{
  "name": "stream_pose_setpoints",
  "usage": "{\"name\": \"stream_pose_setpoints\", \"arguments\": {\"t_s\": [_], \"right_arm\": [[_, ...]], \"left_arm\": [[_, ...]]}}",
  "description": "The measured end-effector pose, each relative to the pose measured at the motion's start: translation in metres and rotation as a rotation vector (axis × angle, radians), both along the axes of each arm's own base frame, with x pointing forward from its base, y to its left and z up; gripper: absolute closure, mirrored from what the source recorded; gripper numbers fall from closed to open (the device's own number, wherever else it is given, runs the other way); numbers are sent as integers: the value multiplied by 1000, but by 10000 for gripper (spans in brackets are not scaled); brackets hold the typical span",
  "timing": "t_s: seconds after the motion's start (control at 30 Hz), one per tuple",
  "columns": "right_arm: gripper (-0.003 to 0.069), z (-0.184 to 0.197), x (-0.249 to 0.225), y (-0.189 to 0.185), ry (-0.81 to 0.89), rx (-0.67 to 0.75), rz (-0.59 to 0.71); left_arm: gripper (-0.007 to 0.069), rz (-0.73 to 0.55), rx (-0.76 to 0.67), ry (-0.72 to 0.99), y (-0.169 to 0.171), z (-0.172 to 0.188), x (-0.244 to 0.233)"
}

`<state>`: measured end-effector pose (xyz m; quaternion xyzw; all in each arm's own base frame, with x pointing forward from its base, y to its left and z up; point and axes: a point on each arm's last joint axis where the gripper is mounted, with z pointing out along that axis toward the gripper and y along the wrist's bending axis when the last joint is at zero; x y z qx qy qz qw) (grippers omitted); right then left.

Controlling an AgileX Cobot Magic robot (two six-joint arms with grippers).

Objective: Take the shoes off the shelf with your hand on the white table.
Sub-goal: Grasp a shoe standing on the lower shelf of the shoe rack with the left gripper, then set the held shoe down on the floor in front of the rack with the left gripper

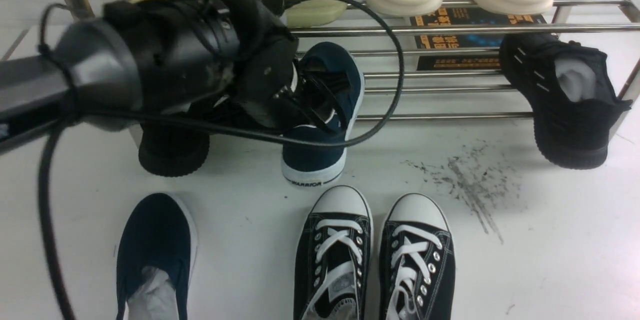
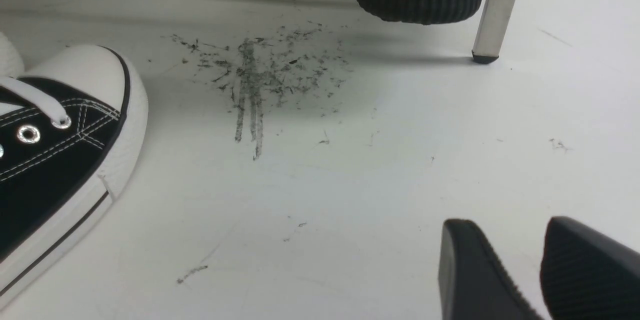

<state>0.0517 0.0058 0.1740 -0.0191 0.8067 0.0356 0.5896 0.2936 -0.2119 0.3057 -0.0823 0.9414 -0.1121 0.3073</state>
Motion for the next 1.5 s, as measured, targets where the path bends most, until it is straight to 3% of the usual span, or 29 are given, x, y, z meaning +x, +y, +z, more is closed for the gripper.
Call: {"name": "stream_pose_setpoints", "arguments": {"t_s": [0.27,0.4,0.57,0.87,1.17,1.4,1.5], "right_arm": [[420,0,0,0,0,0,0],[420,0,0,0,0,0,0],[420,0,0,0,0,0,0],[420,0,0,0,0,0,0],[420,0,0,0,0,0,0],[420,0,0,0,0,0,0],[420,0,0,0,0,0,0]], "left_arm": [[596,-46,38,81,32,11,-45],[596,10,21,143,58,-12,-79],[596,85,-102,127,77,-40,-106],[596,97,-141,169,85,-91,-121],[591,93,-122,176,85,-96,-120],[484,69,-96,169,86,-96,-120],[354,46,-92,172,85,-96,-121]]}}
